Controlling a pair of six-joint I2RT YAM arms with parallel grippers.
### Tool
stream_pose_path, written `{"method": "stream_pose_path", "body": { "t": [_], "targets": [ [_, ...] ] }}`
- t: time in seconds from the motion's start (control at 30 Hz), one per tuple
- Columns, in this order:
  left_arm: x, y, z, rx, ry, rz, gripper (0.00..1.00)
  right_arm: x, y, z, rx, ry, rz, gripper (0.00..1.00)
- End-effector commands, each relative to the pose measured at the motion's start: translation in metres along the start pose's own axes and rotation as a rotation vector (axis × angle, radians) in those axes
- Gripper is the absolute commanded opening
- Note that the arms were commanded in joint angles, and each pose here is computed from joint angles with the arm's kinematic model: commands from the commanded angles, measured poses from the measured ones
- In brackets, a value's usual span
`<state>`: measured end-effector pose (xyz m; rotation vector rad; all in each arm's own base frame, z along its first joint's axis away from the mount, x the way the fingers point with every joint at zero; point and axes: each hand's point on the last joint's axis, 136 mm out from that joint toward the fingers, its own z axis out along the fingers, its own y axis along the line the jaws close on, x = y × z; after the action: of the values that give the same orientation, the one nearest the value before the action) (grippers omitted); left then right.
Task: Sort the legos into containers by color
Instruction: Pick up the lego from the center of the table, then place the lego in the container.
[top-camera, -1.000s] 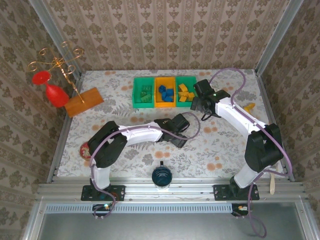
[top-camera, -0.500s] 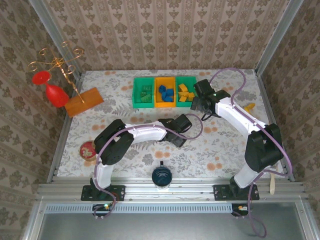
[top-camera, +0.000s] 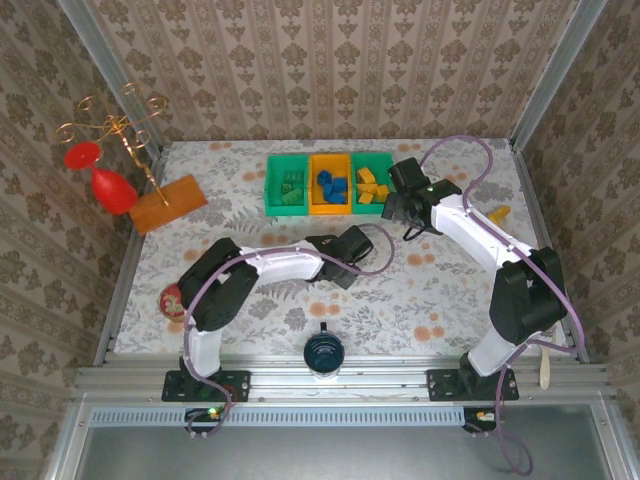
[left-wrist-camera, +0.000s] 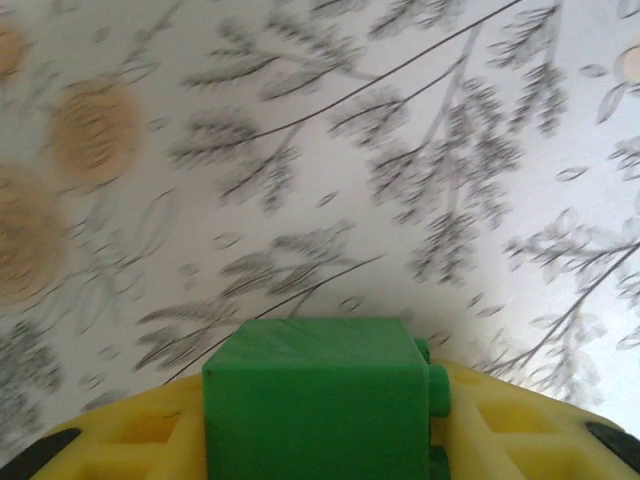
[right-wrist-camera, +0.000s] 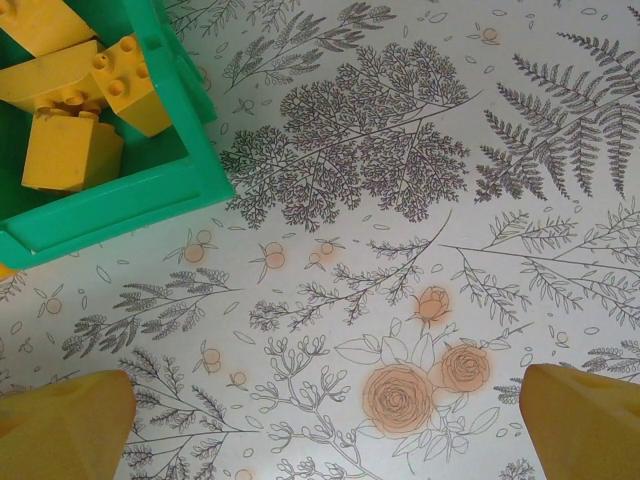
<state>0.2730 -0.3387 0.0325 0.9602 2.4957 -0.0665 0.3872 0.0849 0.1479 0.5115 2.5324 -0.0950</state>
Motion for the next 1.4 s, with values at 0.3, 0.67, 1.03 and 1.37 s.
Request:
{"method": "stream_pose_path", "body": {
  "t": [0.3,0.67,1.03,1.37],
  "targets": [
    [-0.015,0.095,-0.078,-0.175,-0.203,-0.205,0.41,-0.007,-0.01,-0.01,0.004,-0.057,0.045,1.0],
    [-0.014,0.164,-0.099,-0.255,-0.26,-0.323,0.42,-0.006,-0.007,-0.01,-0.013,-0.057,0.053,1.0],
    [-0.06,0.21,-0.098,-0.274,-0.342,-0.363,0.43,-0.007,-0.01,-0.016,-0.022,-0.076,0.057,1.0],
    [-0.103,0.255,-0.062,-0.29,-0.347,-0.396,0.43,-0.009,-0.013,-0.021,-0.022,-0.092,0.056,1.0]
  ]
}}
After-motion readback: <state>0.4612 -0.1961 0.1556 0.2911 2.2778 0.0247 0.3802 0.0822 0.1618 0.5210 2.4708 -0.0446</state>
